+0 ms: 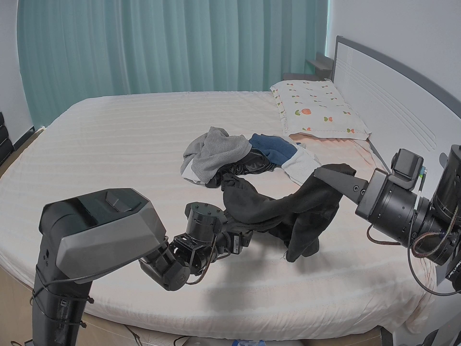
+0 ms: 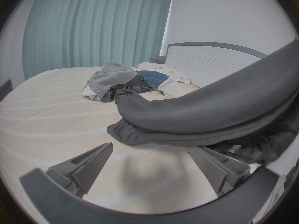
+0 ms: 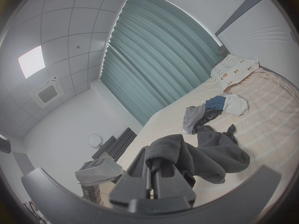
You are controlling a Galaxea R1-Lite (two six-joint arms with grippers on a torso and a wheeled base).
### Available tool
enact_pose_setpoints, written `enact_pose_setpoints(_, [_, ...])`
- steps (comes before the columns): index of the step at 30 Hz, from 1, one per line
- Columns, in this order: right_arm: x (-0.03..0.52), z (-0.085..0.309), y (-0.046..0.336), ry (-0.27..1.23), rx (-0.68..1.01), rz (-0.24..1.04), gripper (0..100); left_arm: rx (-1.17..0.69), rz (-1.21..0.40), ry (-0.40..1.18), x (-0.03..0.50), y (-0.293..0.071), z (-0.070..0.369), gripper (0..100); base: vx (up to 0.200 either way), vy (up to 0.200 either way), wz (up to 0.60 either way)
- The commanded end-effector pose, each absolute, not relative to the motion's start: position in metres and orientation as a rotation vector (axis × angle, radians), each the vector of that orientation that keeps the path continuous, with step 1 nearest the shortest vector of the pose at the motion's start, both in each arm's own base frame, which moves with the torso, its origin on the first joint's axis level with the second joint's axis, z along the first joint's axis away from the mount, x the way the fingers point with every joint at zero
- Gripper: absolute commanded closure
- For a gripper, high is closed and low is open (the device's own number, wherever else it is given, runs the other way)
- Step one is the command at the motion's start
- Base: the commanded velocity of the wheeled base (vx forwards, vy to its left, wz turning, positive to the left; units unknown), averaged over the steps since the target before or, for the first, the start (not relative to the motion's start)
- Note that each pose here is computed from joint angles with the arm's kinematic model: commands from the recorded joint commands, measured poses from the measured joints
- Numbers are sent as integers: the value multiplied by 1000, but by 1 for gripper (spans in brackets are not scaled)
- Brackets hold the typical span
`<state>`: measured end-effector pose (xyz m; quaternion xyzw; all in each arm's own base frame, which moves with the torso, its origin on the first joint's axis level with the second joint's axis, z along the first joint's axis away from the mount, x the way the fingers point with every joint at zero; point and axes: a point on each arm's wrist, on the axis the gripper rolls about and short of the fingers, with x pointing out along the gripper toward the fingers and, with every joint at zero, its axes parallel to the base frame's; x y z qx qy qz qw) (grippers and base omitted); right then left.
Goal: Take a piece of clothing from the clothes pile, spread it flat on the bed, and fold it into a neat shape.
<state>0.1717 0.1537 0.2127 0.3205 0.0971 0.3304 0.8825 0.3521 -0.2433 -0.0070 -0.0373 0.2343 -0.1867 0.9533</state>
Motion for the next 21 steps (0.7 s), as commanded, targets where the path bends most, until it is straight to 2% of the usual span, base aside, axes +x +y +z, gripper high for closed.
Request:
enact_pose_setpoints(1, [169, 219, 151, 177, 678, 699, 100, -82, -348, 483, 366, -245, -28, 0, 0, 0, 0])
enact_pose_setpoints(12, [177, 213, 145, 189, 680, 657, 100, -107, -306, 508, 390, -254, -55, 0, 0, 0, 0])
enact_pose_setpoints(15, [181, 209, 145, 202, 676, 639, 100, -170, -295, 488, 398, -257, -52, 0, 0, 0, 0])
enact_pose_setpoints(16, [181, 208, 145, 206, 676, 640, 100, -192, -291, 486, 399, -257, -51, 100, 0, 0, 0])
enact_pose_setpoints(21, [186, 203, 145, 219, 670, 619, 100, -247, -263, 489, 400, -247, -42, 100, 0, 0, 0])
